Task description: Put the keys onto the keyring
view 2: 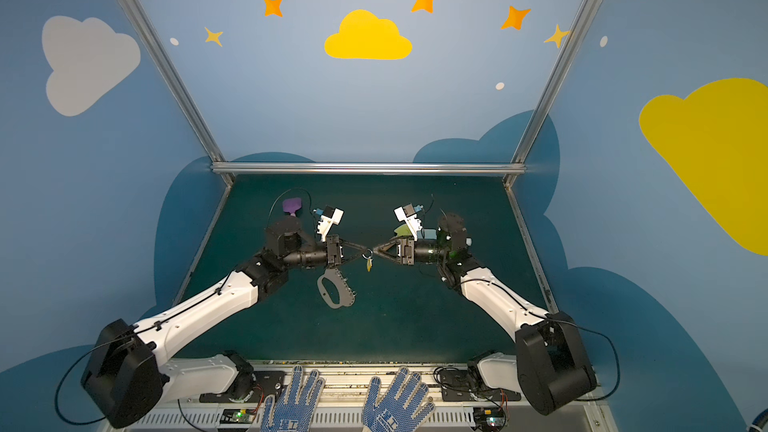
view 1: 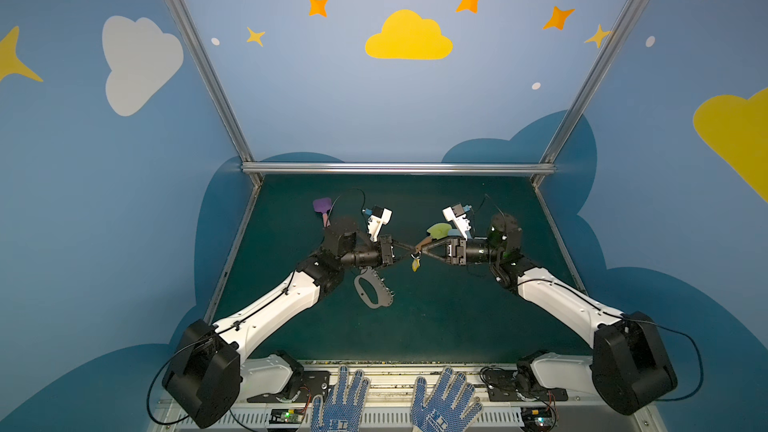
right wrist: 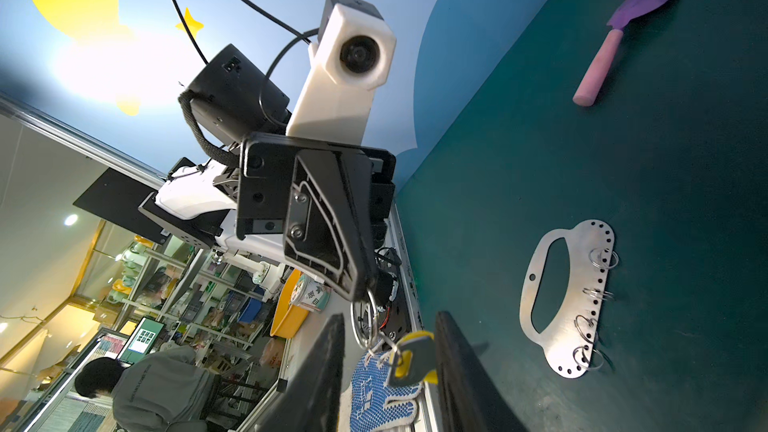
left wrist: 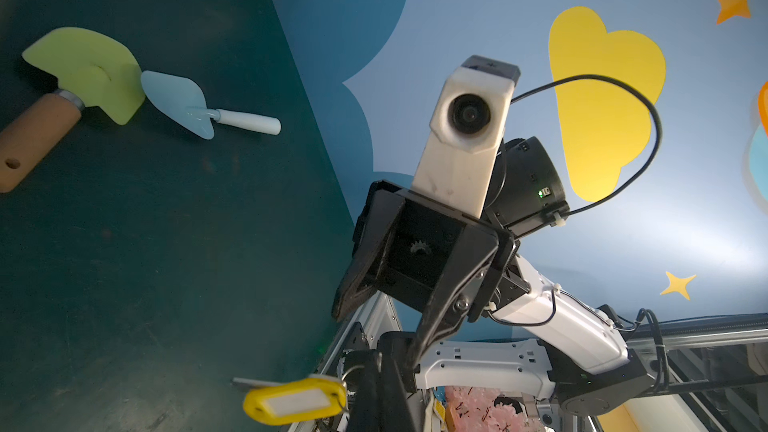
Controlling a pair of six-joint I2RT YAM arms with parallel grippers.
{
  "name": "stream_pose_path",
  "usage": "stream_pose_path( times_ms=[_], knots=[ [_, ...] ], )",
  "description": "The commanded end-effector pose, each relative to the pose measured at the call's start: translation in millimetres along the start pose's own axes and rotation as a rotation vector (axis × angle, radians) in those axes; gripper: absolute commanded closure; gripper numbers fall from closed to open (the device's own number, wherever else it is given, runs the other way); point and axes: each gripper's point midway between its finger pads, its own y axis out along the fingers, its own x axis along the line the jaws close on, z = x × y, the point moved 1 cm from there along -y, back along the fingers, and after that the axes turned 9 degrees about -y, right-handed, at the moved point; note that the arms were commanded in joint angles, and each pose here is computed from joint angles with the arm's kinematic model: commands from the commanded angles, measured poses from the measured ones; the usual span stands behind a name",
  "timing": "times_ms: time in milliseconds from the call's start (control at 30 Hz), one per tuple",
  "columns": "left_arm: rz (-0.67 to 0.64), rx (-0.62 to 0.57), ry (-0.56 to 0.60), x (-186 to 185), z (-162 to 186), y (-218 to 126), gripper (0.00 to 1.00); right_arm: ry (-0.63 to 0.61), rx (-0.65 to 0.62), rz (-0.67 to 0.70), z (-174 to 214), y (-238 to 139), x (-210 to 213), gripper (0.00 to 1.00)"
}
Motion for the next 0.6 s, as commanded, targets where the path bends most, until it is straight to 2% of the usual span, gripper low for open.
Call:
stream_pose_path(
  times_ms=[0,200,433,567],
  knots=[
    [-0.007,-0.039,0.035,-3,-4,-4,0.96,-0.003,-0.003,0.004,-4,7,1,0.61],
    [-0.018,-0.075,0.033,-1,-7,-7,0.96,0.018,-0.024,-0.027,-6,14,4,0.65],
    [-0.023,-0.095,0.032,0,-10,-8,0.96,0.026,-0.019,-0.043,-5,21,6,0.79],
    [-0.024,-0.108,0.036,-1,-12,-9,0.96,0.033,-0.014,-0.042,-5,22,4,0.81]
  ],
)
